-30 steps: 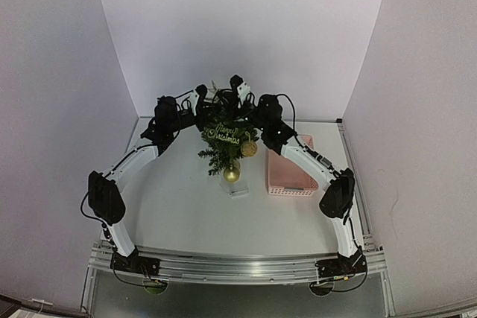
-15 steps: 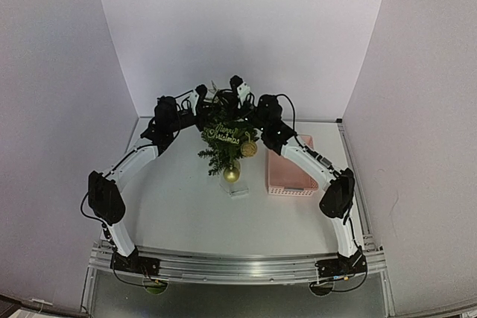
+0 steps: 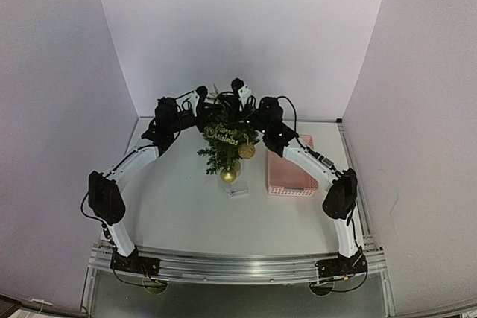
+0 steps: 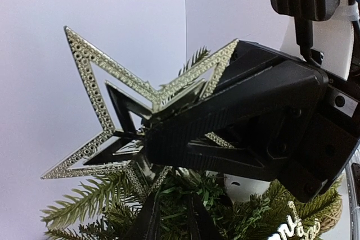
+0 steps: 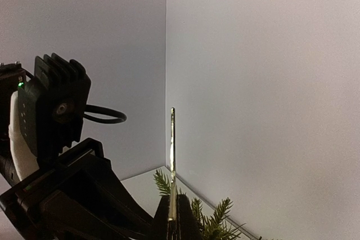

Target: Decorate the small christmas tree

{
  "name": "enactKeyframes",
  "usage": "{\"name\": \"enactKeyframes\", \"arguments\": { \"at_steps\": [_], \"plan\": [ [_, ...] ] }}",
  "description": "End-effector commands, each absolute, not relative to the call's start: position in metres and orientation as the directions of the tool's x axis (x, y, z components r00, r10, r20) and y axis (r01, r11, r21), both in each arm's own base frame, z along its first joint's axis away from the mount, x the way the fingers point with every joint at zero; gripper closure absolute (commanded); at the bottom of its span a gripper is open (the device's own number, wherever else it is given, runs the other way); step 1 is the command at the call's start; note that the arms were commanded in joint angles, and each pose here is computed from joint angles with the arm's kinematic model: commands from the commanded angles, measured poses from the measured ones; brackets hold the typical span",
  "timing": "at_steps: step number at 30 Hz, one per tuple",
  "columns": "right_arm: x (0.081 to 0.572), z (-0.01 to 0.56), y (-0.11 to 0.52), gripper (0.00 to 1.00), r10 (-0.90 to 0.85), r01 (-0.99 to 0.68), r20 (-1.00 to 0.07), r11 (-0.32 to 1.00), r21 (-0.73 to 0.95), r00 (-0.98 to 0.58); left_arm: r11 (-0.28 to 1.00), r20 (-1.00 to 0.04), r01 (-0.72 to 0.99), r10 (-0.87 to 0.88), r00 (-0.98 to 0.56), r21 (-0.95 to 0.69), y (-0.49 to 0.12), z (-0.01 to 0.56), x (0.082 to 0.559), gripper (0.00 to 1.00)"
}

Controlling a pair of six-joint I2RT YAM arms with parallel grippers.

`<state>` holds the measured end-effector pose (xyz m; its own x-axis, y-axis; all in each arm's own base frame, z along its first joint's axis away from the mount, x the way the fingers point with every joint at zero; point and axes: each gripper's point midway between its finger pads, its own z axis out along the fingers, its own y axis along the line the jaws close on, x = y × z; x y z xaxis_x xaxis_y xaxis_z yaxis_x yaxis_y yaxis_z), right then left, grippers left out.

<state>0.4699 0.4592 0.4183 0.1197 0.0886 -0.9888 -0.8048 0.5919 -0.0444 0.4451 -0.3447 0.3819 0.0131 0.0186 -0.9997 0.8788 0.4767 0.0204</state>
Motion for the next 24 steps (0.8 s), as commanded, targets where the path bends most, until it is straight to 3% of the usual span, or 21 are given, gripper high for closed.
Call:
{"name": "enactKeyframes", "arguments": {
  "at_steps": [1,15,24],
  "plan": [
    [0.4593,0.4372,0.4458,1.00,0.094,-0.800,-0.989,0.600,-0.034,0.112,0.469,-0.998,0.881,-0.003,0.062,0.054,-0.3426,0.3972,0.4401,0.83],
    [0.4628,0.4296,0.4463,1.00,0.102,-0.802,-0.992,0.598,-0.002,0.079,0.488,-0.996,0.869,0.003,0.094,0.084,-0.3389,0.4025,0.4394,0.78],
    [0.4602,0.4358,0.4450,0.87,0.110,-0.805,-0.990,0.594,-0.003,0.086,0.488,-0.995,0.868,0.007,0.103,0.093,-0.3387,0.4043,0.4387,0.75]
  ]
}}
